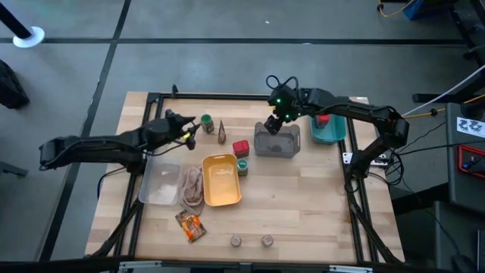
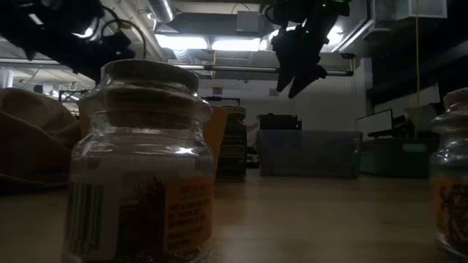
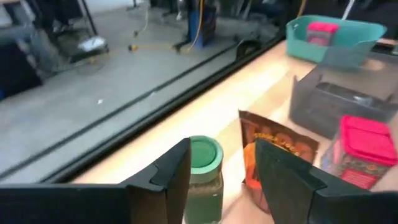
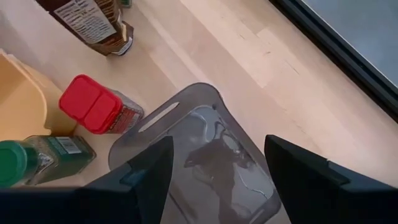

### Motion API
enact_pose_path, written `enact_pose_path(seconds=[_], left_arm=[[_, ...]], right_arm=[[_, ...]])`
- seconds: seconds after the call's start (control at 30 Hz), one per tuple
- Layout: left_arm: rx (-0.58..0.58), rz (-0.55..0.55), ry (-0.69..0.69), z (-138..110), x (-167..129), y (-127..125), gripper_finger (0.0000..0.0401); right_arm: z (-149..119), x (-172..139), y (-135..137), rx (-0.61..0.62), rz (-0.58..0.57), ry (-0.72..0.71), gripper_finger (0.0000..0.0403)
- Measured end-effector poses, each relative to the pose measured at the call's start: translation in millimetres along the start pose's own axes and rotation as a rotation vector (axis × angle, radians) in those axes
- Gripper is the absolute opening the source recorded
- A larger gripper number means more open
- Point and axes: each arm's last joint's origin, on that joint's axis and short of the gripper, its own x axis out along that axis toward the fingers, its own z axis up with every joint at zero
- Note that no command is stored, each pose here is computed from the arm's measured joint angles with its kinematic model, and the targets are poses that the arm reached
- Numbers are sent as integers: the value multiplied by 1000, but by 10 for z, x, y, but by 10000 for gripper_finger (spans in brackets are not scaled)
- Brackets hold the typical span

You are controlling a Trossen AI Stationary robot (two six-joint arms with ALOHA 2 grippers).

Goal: Sort spices by type
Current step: Put the top green seasoning bottle into the yellow bin

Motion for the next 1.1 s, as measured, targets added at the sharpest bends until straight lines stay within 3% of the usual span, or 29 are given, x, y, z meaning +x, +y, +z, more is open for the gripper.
enact_pose_path(seconds=[0.37,0.8,1.1], left_arm=[[-46,75,137,-82,262,30,235],[125,11,255,-257,434,-38,233],[83,62,230,-285,601,28,233]], right_arm=[[-35,-6,106,-29,18,4,253],[-39,-7,117,-32,19,4,253],[-39,-7,117,-32,19,4,253]])
